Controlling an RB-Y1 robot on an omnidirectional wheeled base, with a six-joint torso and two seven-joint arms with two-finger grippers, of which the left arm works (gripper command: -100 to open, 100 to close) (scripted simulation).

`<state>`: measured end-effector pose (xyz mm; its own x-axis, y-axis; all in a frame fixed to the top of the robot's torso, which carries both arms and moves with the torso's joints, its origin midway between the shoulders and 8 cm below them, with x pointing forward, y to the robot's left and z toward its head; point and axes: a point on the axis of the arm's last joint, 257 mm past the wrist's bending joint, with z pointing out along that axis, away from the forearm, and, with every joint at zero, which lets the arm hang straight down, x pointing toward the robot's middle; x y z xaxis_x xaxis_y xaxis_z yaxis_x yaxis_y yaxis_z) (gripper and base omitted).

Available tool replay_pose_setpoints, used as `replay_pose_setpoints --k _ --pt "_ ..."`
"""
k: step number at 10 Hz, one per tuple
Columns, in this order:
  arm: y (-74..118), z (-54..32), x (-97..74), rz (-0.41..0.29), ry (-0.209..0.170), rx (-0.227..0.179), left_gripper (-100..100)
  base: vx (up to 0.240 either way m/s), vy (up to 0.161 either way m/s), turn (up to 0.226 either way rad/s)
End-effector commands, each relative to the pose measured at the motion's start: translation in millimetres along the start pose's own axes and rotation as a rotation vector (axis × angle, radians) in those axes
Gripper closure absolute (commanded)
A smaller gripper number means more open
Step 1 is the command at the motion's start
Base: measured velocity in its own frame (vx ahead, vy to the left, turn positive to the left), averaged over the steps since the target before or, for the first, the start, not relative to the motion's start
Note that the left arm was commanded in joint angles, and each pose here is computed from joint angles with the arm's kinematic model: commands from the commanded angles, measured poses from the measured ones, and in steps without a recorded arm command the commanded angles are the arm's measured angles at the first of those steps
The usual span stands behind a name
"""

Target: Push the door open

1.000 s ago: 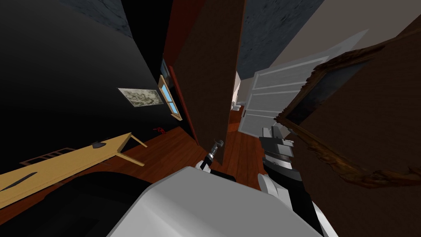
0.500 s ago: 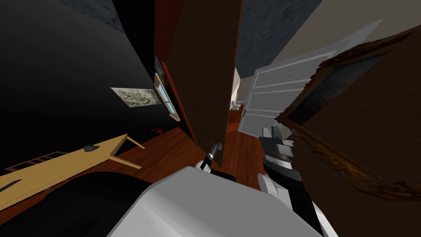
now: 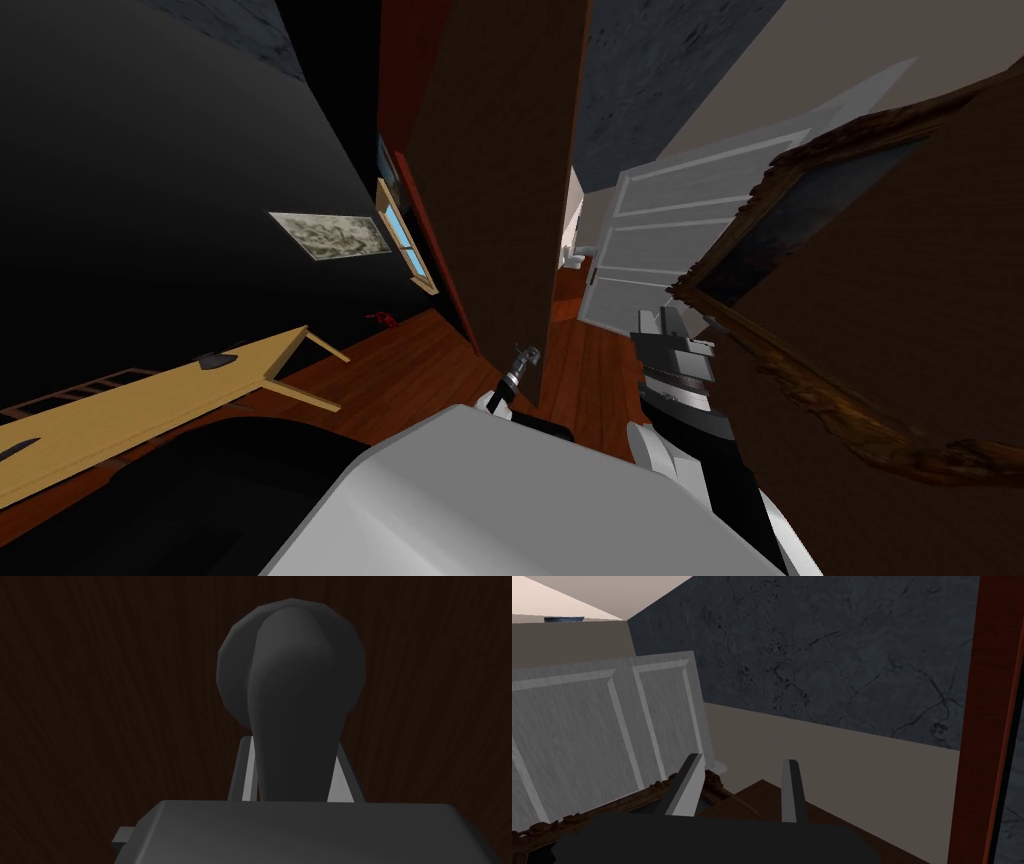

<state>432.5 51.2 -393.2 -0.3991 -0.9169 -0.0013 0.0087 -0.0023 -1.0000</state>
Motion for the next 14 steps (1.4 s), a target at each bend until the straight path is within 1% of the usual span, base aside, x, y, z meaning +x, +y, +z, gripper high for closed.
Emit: replay_pose_setpoints --k 1,5,6,7,8,12,13,14 --pt "-2.8 2.6 -9.0 0.006 -0.016 0.006 100 0.103 -0.073 0.036" --pt "-1.9 2.3 -31.4 0.016 -0.061 0.002 100 0.152 -0.119 0.039" --pt "-1.7 2.1 -40.5 0.019 -0.08 0.0 100 0.147 -0.117 0.034" --pt "-1.6 2.0 -45.1 0.02 -0.09 0.0 100 0.138 -0.129 0.039" --pt "-1.6 1.6 -54.6 0.023 -0.11 -0.001 100 0.17 -0.133 0.081" --pt "-1.6 0.7 -73.9 0.027 -0.154 -0.004 100 0.112 -0.099 0.038" --pt "-1.6 0.7 -73.9 0.027 -0.154 -0.004 100 0.059 -0.056 0.022" --pt "-1.7 0.0 -83.3 0.027 -0.177 -0.005 100 0.078 -0.088 0.04"
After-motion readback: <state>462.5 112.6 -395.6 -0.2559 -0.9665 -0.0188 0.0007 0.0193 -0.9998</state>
